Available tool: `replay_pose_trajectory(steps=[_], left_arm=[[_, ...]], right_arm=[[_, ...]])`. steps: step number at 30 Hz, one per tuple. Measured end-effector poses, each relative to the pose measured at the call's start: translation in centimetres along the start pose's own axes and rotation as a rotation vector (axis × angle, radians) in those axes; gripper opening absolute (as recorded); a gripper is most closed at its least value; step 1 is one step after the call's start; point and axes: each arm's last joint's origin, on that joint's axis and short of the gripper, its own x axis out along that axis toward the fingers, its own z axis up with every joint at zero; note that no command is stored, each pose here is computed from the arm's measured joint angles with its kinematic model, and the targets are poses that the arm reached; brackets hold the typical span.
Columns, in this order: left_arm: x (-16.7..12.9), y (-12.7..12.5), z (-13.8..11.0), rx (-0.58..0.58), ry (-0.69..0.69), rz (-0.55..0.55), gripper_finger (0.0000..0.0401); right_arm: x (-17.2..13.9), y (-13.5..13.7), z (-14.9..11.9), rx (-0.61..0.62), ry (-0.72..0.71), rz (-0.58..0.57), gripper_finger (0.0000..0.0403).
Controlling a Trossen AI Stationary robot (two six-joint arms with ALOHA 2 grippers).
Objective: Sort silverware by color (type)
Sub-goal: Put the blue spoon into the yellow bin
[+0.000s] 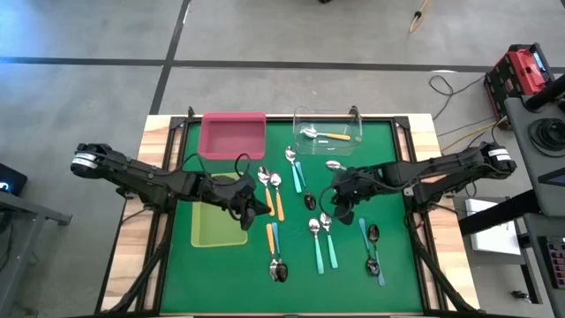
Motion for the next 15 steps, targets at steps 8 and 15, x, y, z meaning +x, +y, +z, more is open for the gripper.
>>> replay_pose_trajectory(steps=[8,15], left_arm=[[-0.1,-0.8,0.8,0.188,-0.074,-0.097,0.0],[-0.1,-1.0,1.0,0.303,-0.099,-0.124,0.0]], right_arm=[[-0.2,2.2,-2.1,-0.031,0.086,0.022,0.0043],[-0.3,3.0,-2.6,-0.068,0.094,0.039,0.0043]])
